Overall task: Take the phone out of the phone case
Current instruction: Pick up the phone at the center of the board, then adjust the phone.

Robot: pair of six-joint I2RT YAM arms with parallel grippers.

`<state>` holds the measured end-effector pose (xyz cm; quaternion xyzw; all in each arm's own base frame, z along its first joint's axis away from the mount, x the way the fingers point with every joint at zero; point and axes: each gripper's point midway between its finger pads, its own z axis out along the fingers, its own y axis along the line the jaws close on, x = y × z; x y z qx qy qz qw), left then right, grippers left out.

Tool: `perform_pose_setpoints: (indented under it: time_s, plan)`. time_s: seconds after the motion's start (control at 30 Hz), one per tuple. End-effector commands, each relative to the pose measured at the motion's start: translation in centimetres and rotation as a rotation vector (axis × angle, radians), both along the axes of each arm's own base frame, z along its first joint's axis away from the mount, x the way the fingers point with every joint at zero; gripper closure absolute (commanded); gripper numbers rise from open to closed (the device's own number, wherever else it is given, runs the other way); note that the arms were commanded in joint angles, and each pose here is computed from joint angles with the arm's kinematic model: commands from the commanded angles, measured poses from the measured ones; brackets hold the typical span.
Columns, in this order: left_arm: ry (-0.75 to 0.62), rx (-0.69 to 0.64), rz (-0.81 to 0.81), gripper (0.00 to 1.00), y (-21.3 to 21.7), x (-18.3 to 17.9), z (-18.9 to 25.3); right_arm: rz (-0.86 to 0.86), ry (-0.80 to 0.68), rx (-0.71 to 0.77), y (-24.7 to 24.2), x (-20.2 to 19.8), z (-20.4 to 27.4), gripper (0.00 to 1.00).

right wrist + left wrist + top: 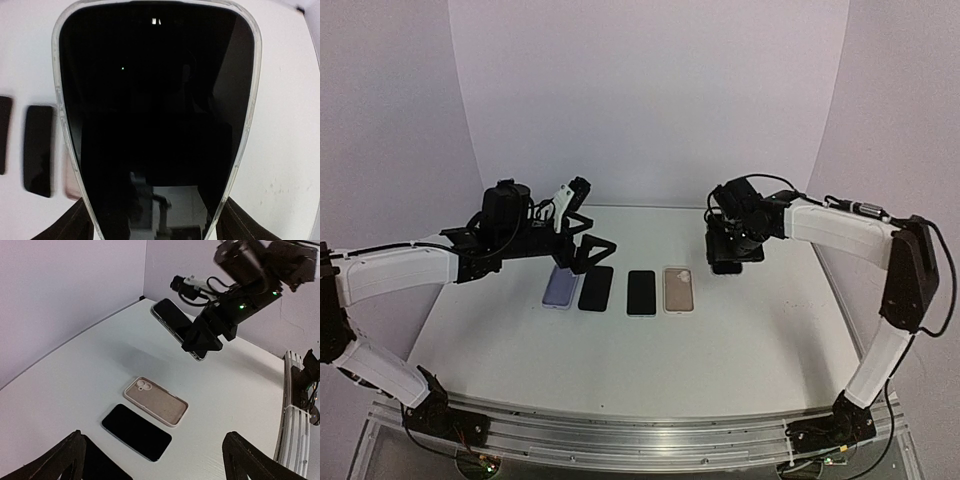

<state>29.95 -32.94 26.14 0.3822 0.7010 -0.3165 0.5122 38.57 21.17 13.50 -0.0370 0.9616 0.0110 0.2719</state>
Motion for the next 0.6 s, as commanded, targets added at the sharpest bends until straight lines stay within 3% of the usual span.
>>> perform_pose_setpoints:
  time_s: [0.0,0.23,0.57]
  plan:
    - [0.134,-0.24,-0.037,0.03,-1.9,-0.2,4.5,0.231,-0.429,0.219,9.4,0.3,11.4,0.7]
    - [0.128,-0.382,0.03,0.0,-2.0,1.6,8.2,0.403,-0.607,0.425,16.8,-2.8,18.0,0.72]
    - [0.051,-0.432,0.087,0.02,-1.4,2.9,10.4,0.552,-0.674,0.421,21.5,-6.6,20.5,0.73]
